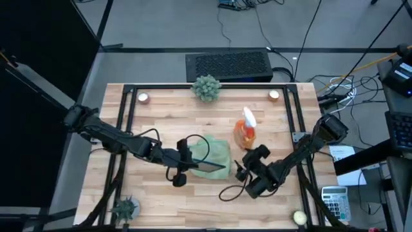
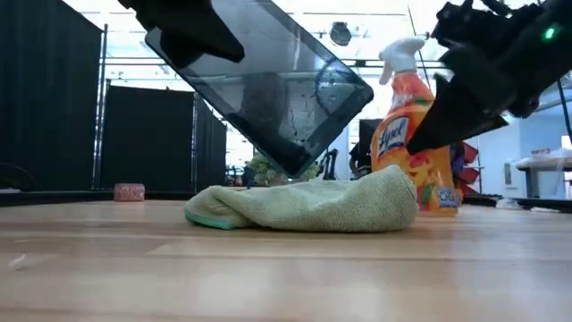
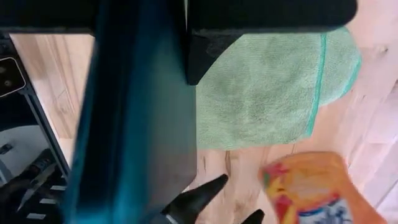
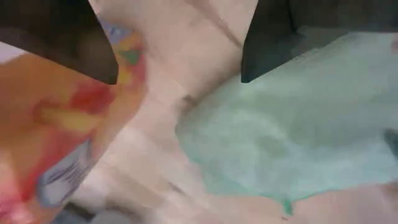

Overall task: Apply microfiber cloth
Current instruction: Wipe the front of the cellphone with a microfiber cloth

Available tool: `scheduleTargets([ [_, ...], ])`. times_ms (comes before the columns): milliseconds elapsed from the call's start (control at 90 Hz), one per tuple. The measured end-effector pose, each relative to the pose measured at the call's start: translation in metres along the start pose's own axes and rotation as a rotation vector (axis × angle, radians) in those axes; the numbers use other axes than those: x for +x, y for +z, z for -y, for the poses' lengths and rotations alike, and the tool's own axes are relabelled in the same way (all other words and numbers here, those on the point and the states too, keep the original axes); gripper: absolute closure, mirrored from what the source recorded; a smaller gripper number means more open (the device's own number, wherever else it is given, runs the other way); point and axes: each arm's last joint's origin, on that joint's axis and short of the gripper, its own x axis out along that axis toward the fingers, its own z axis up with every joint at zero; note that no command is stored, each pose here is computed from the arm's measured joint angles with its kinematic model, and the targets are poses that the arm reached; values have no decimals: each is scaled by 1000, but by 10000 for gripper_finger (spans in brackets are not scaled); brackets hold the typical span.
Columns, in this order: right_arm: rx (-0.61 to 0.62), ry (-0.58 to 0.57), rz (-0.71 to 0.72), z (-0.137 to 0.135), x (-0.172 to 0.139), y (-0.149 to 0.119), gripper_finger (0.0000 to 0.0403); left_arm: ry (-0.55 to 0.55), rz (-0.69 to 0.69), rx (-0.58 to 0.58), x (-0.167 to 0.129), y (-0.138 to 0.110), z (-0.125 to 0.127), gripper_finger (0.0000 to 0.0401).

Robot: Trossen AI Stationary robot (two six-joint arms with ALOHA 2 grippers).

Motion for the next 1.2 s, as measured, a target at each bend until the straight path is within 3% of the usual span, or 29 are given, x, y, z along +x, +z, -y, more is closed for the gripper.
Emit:
scheduleTargets([
  [111, 53, 212, -45, -17, -26, 9, 83, 61, -28, -9, -8, -2, -4, 393],
  [178, 109, 318, 32, -30, -37, 13, 83, 130, -37, -14, -14, -4, -7, 393],
  [267, 134, 366, 152, -46, -36, 15, 83, 228, -76, -8, -18, -8, -14, 393],
  [511, 32, 301, 267, -67, 38, 27, 83, 261, -93, -8, -13, -11, -16, 393],
  [644, 1, 273, 128, -59, 82, 21, 83, 257, -100, -19, -10, -13, -13, 393],
  [778, 36, 361, -59, -58, 93, 11, 83, 246, -98, -17, -11, -14, -9, 393],
  [889, 30, 456, -185, -66, 75, -5, 83, 238, -95, -13, -12, -14, -7, 393],
  [1078, 32, 570, -375, -67, 15, -21, 83, 229, -82, -15, -13, -13, -5, 393],
  [1200, 112, 641, -319, -62, -22, -4, 83, 191, -58, -34, -12, -10, -4, 393],
])
